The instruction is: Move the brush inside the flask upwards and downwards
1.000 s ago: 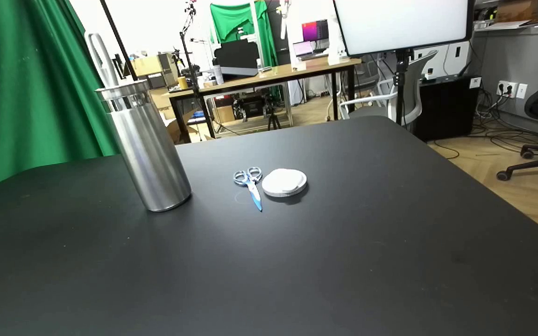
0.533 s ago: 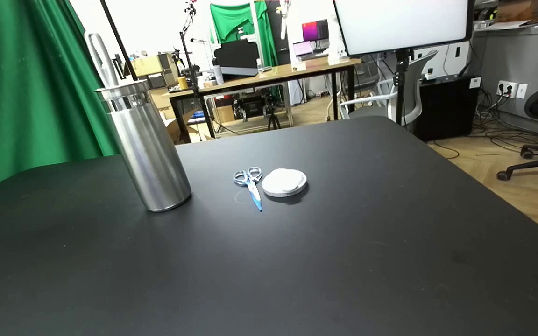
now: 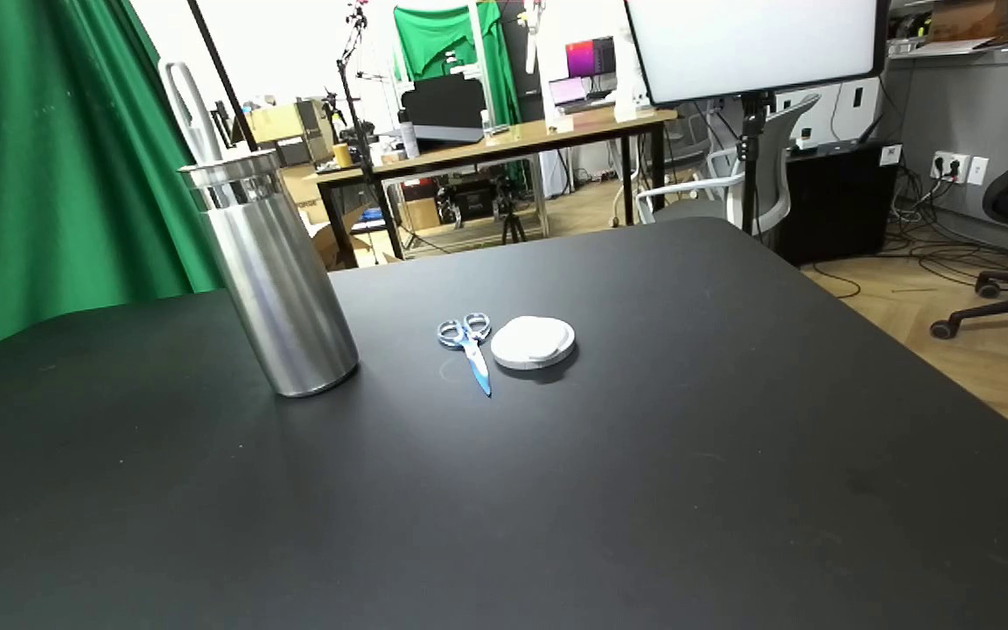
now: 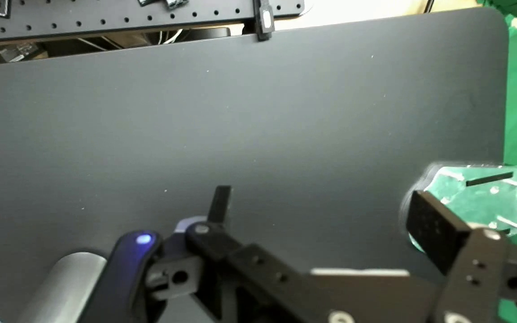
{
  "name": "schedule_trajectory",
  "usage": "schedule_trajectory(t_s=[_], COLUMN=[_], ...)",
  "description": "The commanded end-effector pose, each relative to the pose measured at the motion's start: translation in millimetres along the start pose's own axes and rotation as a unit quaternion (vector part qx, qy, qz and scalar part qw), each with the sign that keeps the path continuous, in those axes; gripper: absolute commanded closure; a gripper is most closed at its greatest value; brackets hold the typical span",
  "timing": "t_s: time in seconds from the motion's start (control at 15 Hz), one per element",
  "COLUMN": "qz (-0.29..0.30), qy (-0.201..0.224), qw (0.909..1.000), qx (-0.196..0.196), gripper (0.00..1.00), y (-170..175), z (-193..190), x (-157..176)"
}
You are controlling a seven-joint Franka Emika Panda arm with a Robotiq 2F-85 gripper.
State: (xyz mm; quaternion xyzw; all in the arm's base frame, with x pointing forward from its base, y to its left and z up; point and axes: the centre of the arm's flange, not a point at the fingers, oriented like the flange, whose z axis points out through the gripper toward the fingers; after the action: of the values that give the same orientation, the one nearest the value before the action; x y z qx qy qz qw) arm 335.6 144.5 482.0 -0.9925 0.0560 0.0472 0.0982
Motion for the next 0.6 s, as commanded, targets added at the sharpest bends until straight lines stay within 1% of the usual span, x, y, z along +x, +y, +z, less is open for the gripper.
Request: schedule_trajectory(t_s=[0.0, 0.07, 0.27, 0.4, 0.53], qz=[0.055, 0.091, 0.157, 0.202, 0.245], qy=[0.028, 0.036, 0.067, 0.089, 0.110], qw=[0.9979, 0.9949, 0.9851, 0.9753, 0.9631], qx=[-0.021, -0.023, -0.020, -0.019, -0.015], gripper=[0.00, 0.00, 0.00, 0.00, 0.00], y=[12, 17, 36, 52, 72], z=[-25, -33, -55, -70, -83], x=[31, 41, 68, 84, 99])
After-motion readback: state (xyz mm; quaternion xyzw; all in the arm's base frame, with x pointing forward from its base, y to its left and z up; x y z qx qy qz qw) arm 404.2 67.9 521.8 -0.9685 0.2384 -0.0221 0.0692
